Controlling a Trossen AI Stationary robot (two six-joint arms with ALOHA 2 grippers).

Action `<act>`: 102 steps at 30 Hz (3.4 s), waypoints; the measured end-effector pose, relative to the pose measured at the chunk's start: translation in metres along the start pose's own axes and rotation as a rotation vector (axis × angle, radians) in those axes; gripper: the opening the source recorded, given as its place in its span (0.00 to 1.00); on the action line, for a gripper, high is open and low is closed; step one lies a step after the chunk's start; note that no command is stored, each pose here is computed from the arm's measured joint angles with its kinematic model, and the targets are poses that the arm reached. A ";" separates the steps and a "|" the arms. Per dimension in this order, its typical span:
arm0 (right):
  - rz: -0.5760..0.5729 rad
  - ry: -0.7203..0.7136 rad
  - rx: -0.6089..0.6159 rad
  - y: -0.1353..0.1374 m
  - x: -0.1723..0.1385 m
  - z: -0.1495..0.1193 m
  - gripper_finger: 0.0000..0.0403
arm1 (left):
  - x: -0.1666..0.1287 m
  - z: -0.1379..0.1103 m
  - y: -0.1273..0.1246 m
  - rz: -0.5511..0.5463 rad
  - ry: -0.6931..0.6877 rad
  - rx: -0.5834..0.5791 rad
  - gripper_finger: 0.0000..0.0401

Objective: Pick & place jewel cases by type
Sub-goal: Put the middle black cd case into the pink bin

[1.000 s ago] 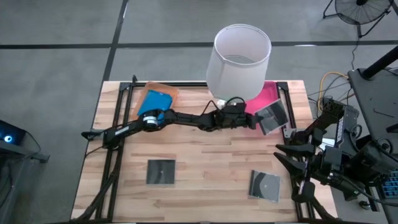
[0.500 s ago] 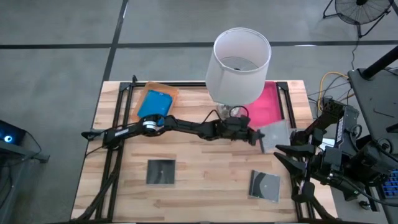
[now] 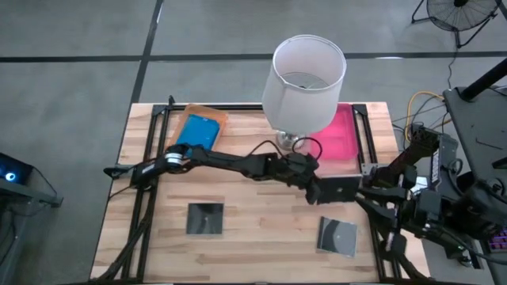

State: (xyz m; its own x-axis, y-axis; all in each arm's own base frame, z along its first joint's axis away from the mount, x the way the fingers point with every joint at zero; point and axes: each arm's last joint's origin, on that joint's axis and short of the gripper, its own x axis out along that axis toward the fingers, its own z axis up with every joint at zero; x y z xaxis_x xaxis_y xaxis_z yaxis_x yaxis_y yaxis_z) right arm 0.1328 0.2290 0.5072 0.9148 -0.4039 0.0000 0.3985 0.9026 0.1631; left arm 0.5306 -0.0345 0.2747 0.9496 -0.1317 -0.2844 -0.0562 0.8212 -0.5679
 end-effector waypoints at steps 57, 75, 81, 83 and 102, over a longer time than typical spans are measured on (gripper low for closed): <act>-0.180 -0.077 0.179 0.078 0.098 -0.075 0.16 | -0.306 -0.041 -0.035 0.037 -0.193 0.143 0.00; 0.123 0.198 0.163 0.051 0.126 -0.038 0.02 | -0.309 -0.039 -0.036 0.038 -0.212 0.144 0.00; 0.118 0.442 0.187 0.035 0.125 -0.051 0.02 | -0.309 -0.039 -0.036 0.040 -0.210 0.146 0.00; 0.109 0.517 0.185 0.031 0.117 -0.056 0.02 | -0.309 -0.039 -0.036 0.041 -0.208 0.147 0.00; -0.182 1.065 -0.011 -0.004 0.090 -0.134 0.02 | -0.309 -0.040 -0.035 0.051 -0.196 0.163 0.00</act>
State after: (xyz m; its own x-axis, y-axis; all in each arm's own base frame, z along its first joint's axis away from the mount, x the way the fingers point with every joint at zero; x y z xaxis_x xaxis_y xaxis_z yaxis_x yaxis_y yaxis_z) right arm 0.2227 0.2087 0.3746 0.4268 -0.1991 -0.8821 0.5296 0.8457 0.0654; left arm 0.2267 -0.0449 0.3513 0.9894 0.0089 -0.1452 -0.0698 0.9049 -0.4200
